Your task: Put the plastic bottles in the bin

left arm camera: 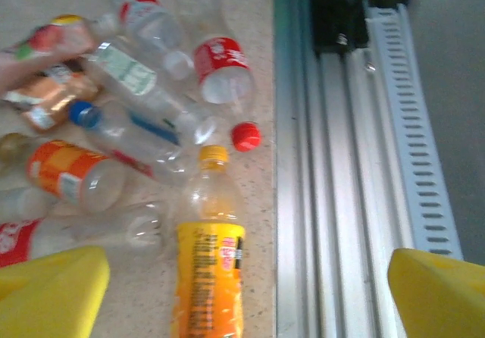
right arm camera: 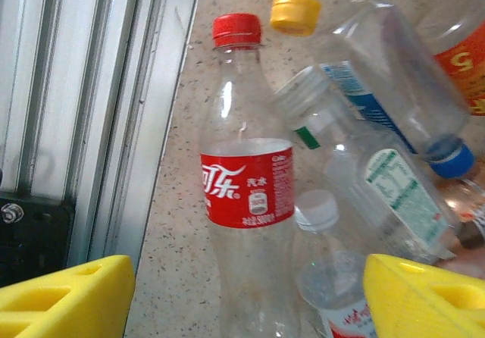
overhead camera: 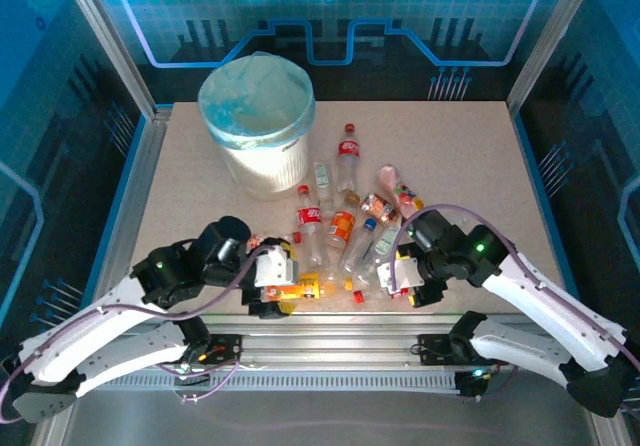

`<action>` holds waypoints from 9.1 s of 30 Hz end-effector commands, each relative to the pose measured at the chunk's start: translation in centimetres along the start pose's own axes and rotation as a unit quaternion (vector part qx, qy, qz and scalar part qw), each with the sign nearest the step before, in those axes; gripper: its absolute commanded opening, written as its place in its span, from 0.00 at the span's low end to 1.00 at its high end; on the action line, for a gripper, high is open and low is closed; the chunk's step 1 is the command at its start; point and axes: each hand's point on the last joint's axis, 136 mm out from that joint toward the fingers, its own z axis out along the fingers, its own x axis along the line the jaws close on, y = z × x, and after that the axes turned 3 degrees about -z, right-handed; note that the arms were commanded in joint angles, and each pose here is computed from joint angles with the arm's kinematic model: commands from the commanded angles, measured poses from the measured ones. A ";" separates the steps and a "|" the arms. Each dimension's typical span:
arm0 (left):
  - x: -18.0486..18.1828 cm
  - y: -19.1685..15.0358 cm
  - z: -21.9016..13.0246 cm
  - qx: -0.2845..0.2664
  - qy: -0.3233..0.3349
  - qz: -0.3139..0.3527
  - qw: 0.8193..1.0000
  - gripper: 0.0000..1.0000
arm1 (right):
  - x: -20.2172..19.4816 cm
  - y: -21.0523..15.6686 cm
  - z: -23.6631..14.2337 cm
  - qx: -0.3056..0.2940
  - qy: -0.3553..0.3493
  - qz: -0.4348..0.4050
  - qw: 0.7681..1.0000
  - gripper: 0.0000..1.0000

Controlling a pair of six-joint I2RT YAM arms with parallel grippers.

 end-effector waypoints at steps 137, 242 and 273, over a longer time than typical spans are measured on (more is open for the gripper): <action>45.8 6.0 -17.8 -0.164 0.482 -0.381 0.772 0.00 | -14.0 12.9 -17.8 -0.349 -0.308 0.339 0.817 0.94; -3.9 4.6 2.4 -0.072 -0.131 0.178 0.972 0.99 | -6.8 -15.7 10.3 0.077 0.066 0.192 0.976 1.00; -4.2 12.0 -3.4 -0.216 -0.096 0.158 0.959 0.99 | -6.5 -10.7 1.0 0.030 0.061 0.246 0.967 0.66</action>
